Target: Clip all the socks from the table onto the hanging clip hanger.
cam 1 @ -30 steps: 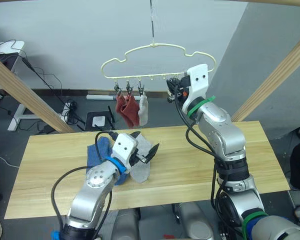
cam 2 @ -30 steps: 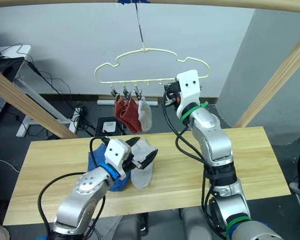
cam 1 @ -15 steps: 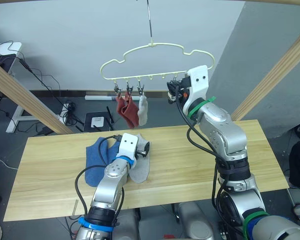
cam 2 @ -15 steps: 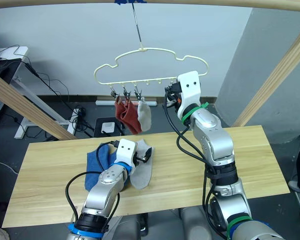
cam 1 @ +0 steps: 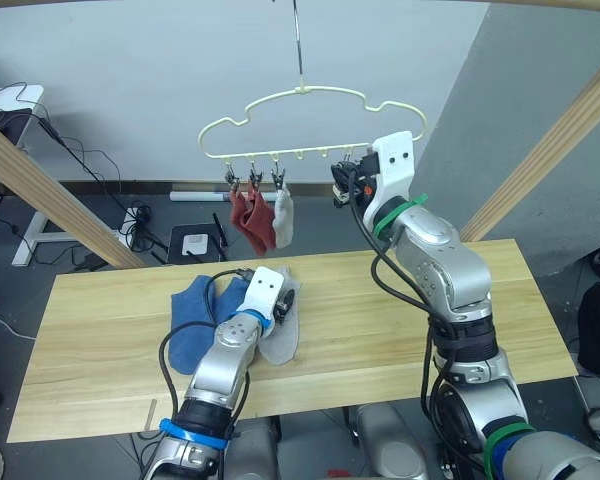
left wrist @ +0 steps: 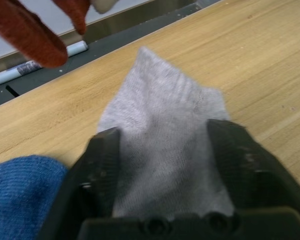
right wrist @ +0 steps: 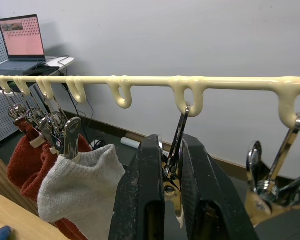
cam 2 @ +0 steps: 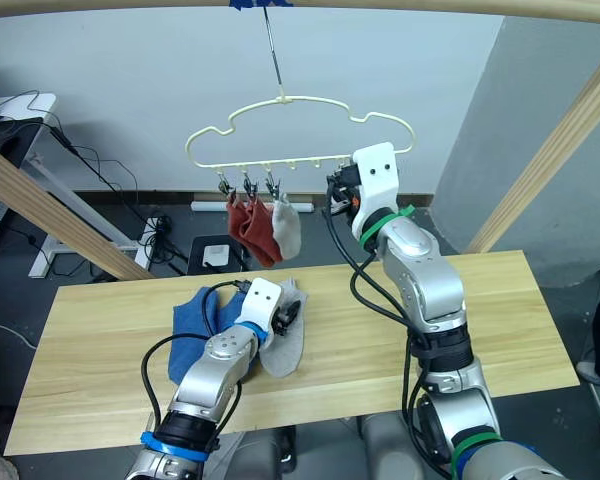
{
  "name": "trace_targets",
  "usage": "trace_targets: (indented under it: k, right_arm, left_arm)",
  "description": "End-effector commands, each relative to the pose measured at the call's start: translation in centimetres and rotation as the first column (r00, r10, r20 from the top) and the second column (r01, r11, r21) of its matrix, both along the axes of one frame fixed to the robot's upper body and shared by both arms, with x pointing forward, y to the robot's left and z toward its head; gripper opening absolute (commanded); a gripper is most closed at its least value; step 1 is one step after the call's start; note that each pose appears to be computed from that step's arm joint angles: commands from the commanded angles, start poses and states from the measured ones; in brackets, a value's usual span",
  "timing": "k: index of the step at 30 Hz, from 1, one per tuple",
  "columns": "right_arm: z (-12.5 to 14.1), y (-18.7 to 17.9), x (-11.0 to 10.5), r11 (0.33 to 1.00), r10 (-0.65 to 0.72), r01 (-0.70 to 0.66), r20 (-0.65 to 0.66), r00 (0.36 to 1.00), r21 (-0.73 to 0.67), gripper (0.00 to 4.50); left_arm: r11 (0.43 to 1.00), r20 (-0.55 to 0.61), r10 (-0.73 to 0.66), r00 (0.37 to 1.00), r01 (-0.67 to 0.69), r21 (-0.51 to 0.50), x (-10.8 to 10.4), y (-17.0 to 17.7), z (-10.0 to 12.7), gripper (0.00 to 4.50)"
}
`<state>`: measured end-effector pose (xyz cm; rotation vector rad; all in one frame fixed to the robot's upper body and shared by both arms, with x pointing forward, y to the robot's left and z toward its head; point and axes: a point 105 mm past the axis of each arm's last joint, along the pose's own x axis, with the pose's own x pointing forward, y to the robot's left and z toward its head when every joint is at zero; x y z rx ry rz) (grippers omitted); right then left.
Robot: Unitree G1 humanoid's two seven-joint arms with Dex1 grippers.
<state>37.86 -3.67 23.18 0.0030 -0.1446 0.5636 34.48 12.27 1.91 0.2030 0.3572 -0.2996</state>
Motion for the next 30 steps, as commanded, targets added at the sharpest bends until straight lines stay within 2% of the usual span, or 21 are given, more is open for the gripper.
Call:
trace_targets:
  k: [1,4,6,7,11,15,18,23,30]
  right_arm:
    - [2.0,0.3,-0.8,0.999,0.018,-0.02,0.065,0.998,0.032,0.11]
    - [1.9,0.3,-0.7,0.999,0.017,-0.02,0.062,0.998,0.035,0.11]
    - [1.9,0.3,-0.8,0.999,0.018,-0.02,0.062,0.998,0.037,0.11]
    - [1.9,0.4,-0.8,0.999,0.019,-0.021,0.062,0.998,0.038,0.11]
    - [2.1,0.4,-0.9,0.999,0.024,-0.027,0.067,0.997,0.042,0.11]
    - [2.4,0.7,-1.3,0.998,0.042,-0.045,0.074,0.996,0.048,0.11]
    - [2.5,1.0,-1.6,0.996,0.064,-0.068,0.072,0.995,0.055,0.11]
    - [2.4,1.8,-2.3,0.992,0.109,-0.113,0.06,0.992,0.061,0.11]
    - [2.3,1.9,-2.5,0.991,0.118,-0.121,0.051,0.992,0.058,0.11]
  left_arm:
    - [1.0,-0.057,0.002,0.998,-0.001,0.022,-0.8,0.4,-1.4,1.68]
    - [1.0,-0.064,-0.01,0.998,0.01,0.001,-1.0,0.2,-1.5,0.91]
    - [0.996,-0.03,-0.037,0.999,0.034,-0.081,-0.9,-0.8,-0.6,0.3]
    - [0.989,0.017,-0.07,0.997,0.071,-0.13,-0.7,-1.8,0.6,0.03]
    - [0.95,0.216,-0.144,0.966,0.197,-0.244,0.2,-4.8,6.1,0.0]
    - [0.916,0.381,-0.154,0.912,0.276,-0.29,0.6,-6.6,11.1,0.0]
    - [0.901,0.463,-0.141,0.875,0.308,-0.307,0.9,-7.3,13.7,0.0]
    - [0.887,0.496,-0.13,0.859,0.325,-0.329,1.3,-8.1,15.1,0.0]
    - [0.89,0.448,-0.142,0.883,0.312,-0.333,1.6,-8.5,14.2,0.0]
